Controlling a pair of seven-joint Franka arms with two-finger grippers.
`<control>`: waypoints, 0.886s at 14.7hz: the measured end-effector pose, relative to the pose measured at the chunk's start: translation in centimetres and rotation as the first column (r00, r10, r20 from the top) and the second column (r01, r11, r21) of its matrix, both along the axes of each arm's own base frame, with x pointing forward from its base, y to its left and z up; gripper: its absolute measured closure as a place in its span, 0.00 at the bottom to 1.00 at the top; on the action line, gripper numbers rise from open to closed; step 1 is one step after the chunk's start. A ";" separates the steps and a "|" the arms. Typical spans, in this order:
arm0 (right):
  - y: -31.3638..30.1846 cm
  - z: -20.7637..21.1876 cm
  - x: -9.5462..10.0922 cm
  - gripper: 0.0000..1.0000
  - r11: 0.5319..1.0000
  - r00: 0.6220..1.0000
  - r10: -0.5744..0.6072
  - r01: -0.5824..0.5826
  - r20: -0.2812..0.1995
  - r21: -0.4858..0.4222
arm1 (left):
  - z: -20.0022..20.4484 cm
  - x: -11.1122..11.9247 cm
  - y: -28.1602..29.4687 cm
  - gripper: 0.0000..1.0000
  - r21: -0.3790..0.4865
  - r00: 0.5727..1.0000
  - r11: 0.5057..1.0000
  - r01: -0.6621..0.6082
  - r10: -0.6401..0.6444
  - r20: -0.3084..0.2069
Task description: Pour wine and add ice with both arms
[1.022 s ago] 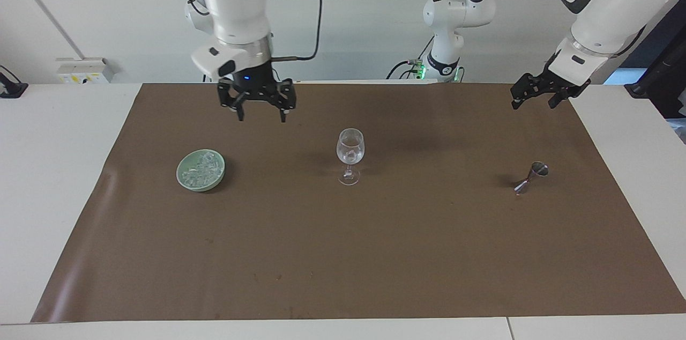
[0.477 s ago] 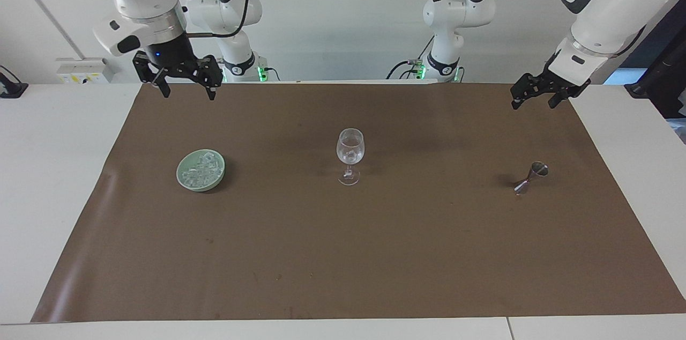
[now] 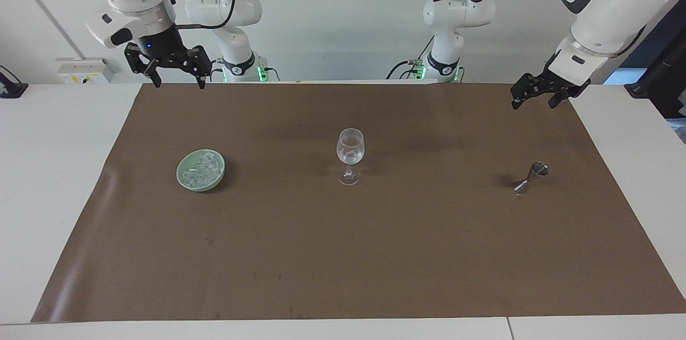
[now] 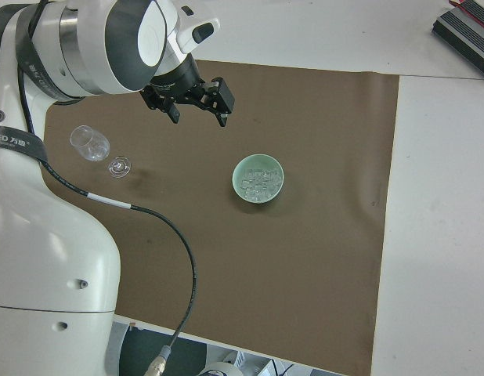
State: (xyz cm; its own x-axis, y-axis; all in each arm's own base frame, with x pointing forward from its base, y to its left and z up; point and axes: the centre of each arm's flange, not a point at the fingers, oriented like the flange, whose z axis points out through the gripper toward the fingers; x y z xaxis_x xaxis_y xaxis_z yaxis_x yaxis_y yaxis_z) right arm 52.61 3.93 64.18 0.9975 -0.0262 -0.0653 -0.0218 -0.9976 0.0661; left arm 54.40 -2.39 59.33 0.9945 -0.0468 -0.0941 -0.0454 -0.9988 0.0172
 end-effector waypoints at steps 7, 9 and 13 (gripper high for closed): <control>-0.4 -1.5 1.3 0.00 1.000 1.000 -0.007 0.007 0.009 0.002 | 0.0 0.0 0.0 0.00 0.000 1.000 1.000 0.000 0.000 0.000; -0.3 -1.2 1.4 0.00 1.000 1.000 -0.005 0.005 0.019 0.003 | 0.0 0.0 0.0 0.00 0.000 1.000 1.000 0.000 0.000 0.000; -0.3 -0.6 1.4 0.00 1.000 0.999 -0.010 0.009 0.032 0.004 | 0.0 0.0 0.0 0.00 0.000 1.000 1.000 0.000 0.000 0.000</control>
